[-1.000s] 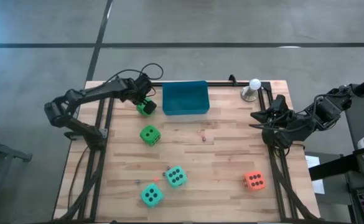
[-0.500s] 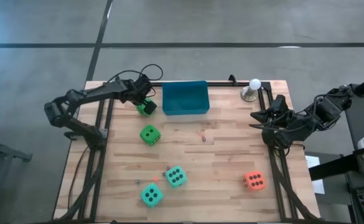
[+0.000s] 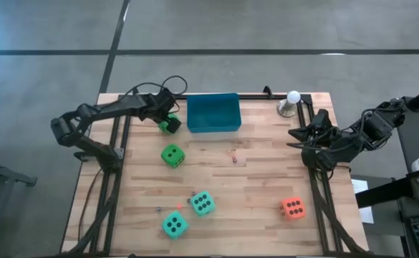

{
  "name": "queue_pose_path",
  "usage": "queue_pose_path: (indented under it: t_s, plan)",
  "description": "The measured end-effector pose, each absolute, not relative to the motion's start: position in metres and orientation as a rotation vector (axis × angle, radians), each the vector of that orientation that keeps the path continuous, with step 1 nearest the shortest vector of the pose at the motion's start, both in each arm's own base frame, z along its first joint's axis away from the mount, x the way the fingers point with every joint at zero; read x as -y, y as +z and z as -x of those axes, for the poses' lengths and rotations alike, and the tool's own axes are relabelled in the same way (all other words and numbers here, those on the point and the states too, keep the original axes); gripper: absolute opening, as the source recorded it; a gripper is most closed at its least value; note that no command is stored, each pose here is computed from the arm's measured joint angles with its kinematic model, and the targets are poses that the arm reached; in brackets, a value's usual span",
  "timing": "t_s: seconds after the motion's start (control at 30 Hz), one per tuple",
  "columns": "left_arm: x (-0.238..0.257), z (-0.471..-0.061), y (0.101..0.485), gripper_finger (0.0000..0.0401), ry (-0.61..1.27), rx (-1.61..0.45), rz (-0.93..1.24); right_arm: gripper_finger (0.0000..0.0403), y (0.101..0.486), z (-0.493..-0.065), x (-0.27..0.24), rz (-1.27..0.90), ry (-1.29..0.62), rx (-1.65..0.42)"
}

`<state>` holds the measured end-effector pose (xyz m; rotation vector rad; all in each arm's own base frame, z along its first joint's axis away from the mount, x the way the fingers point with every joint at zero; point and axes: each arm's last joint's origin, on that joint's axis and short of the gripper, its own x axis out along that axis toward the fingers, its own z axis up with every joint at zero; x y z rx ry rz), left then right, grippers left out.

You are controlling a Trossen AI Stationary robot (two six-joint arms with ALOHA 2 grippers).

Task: Pick & Place Dice
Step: Put the top large green dice into the blue bin

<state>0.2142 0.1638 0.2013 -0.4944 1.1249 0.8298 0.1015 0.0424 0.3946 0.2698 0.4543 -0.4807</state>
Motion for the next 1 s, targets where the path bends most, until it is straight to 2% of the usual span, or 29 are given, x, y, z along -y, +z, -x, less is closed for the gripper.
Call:
queue_pose_path:
  t_s: [0.33, 0.7, 1.0]
  plan:
    - [-0.166, -0.217, 0.214, 0.0398, 0.839, -1.135, 0.485, 0.0008, 0.395, -0.101, -0.042, -0.27, -0.481, -0.454]
    - [-0.167, -0.219, 0.194, 0.04, 0.855, -1.189, 0.513, 0.0008, 0.395, -0.101, -0.042, -0.27, -0.481, -0.454]
    - [-0.168, -0.22, 0.194, 0.0399, 0.86, -1.185, 0.515, 0.0008, 0.395, -0.101, -0.042, -0.27, -0.481, -0.454]
